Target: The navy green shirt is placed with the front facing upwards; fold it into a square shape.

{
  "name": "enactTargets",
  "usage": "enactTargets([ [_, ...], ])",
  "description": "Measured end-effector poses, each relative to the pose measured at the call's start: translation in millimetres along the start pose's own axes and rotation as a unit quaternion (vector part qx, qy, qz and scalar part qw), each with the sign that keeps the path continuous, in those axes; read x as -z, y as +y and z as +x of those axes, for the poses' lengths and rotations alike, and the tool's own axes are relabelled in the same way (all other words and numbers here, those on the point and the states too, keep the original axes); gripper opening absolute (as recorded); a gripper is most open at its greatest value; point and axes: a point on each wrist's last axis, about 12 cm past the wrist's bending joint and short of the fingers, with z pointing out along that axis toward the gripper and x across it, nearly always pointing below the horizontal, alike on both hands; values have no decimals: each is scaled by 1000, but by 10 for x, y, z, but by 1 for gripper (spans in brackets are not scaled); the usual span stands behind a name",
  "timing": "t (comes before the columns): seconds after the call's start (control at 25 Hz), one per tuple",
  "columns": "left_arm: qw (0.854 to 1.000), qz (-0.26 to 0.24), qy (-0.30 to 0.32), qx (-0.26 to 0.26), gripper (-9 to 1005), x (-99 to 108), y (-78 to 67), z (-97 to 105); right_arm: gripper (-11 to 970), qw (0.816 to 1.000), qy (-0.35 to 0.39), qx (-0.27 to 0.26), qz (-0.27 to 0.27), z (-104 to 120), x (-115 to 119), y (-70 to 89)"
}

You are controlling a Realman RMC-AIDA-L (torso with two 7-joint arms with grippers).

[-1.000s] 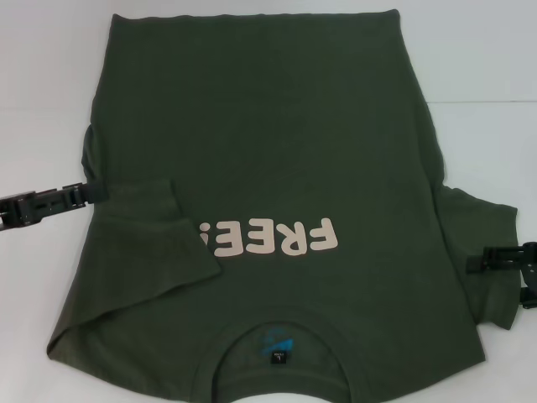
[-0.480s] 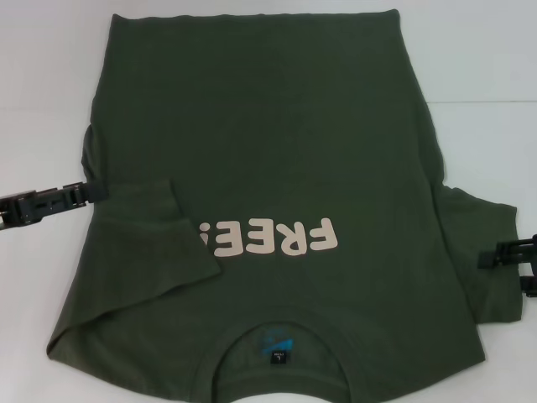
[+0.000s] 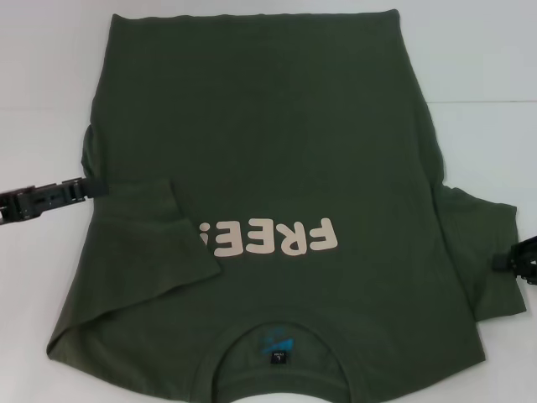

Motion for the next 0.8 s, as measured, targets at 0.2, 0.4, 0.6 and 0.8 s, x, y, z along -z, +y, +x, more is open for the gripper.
enactTargets([
  [0.2, 1000, 0, -1, -1, 888, -13, 1, -18, 222, 1000, 0, 10, -2, -2, 8, 4],
  [0.4, 1000, -7, -4, -1, 888, -18, 17, -37, 71, 1000, 3, 18, -5, -5, 9, 21],
  [0.6, 1000, -9, -8, -2, 888, -18, 20, -54, 35, 1000, 5, 22, -7, -5, 6, 36],
  [0.8, 1000, -8, -10, -2, 888, -19, 20, -61, 31, 1000, 3, 28, -10, -19, 22, 42],
])
